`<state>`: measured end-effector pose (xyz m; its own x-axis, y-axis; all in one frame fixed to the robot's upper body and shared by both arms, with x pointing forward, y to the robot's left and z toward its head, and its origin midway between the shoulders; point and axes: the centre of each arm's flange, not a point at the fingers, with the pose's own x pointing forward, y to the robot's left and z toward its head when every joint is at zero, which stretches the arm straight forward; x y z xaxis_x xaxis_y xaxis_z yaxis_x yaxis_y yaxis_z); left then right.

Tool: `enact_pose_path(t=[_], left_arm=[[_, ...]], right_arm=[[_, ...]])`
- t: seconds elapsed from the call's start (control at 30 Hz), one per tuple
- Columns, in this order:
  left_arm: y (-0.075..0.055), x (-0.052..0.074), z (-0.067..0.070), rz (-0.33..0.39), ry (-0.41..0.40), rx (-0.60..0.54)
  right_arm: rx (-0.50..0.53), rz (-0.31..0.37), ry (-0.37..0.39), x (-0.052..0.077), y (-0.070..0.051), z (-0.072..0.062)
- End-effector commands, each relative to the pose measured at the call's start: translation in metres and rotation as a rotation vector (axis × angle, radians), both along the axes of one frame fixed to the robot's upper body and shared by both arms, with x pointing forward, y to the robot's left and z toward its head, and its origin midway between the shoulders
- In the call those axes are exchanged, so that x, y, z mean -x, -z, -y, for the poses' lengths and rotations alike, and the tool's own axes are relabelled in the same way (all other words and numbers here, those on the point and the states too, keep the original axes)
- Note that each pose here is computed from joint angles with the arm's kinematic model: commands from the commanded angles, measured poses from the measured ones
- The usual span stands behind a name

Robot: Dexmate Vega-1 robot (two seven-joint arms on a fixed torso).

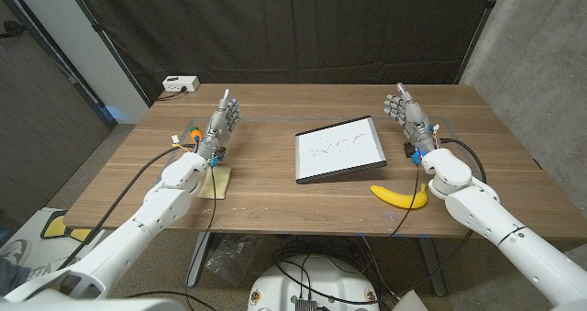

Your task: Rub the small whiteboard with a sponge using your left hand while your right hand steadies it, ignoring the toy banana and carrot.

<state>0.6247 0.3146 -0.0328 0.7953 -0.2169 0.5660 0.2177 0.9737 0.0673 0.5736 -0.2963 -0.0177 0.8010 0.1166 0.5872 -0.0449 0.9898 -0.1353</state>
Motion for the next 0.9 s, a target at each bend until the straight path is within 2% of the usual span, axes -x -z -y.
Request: enact_pose_path(t=[0.03,0.13,0.3,0.6,0.7,0.8,0.9], left_arm=[[-0.001,0.015,0.003,-0.008,-0.026,-0.035],[-0.003,0.018,0.004,-0.005,-0.035,-0.041],[-0.007,0.02,0.008,0.013,-0.033,-0.054],[-0.011,0.016,0.006,0.047,-0.001,-0.075],[-0.012,0.014,0.005,0.05,0.001,-0.083],[-0.012,0.013,0.005,0.043,0.007,-0.093],[-0.011,0.013,0.004,0.043,0.014,-0.097]], right_arm=[[0.066,-0.029,0.028,0.021,-0.001,0.005],[0.095,-0.04,0.062,0.029,-0.003,0.007],[0.094,-0.062,0.065,0.036,-0.003,0.008],[0.106,-0.113,0.105,0.044,-0.006,0.009],[0.105,-0.168,0.099,0.045,-0.008,0.01],[0.093,-0.21,0.052,0.044,-0.01,0.01],[0.099,-0.22,0.047,0.044,-0.014,0.01]])
